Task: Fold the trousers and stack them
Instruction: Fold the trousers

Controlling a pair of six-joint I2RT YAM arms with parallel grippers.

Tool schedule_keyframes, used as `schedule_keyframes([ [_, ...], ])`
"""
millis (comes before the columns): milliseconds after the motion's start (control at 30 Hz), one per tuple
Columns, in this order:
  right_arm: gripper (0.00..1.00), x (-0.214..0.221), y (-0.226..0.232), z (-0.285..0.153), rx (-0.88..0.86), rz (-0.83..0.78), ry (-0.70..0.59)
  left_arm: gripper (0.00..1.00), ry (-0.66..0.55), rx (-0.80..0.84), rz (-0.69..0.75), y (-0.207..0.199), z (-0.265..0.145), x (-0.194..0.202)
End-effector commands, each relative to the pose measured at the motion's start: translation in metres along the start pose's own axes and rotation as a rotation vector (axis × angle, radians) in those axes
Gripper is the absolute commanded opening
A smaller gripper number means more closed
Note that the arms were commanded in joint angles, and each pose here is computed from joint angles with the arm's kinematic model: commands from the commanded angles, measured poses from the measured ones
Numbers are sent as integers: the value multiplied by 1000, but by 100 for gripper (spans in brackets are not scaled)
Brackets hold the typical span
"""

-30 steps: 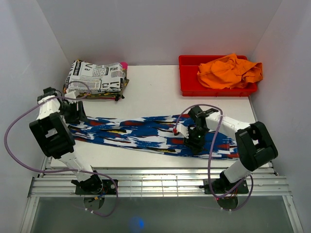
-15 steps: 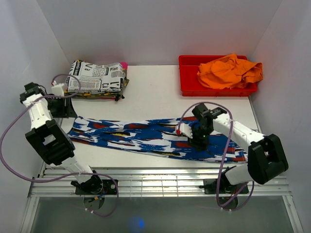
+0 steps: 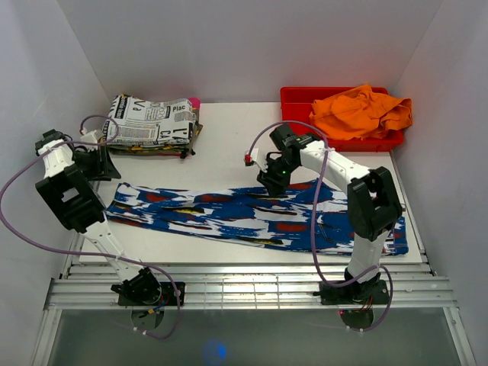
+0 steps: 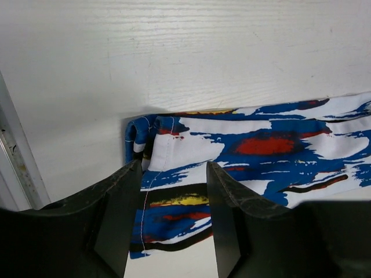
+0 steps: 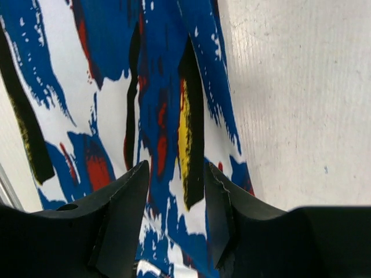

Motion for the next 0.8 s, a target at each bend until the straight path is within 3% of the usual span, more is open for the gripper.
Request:
schedule_keyframes([
  [0,49,-22,-11,4,39,14,-36,59,-63,-2,24,-3,-6,-17],
  [367,48,21,-8,40,-20,44,121,56,-14,18,57,-14,42,-12],
  [767,48,34,-8,51,-38,52,168,50,67,-63,60,-7,64,0],
])
Point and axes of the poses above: each gripper's point midway between its finger pads, its own z axis out along the fingers, its own y axis along the line the jaws close on, x = y × z, the point moved 5 cm from there along -z, back along the fingers, and after that the axes turned 9 degrees about z, right-handed, at the moved point
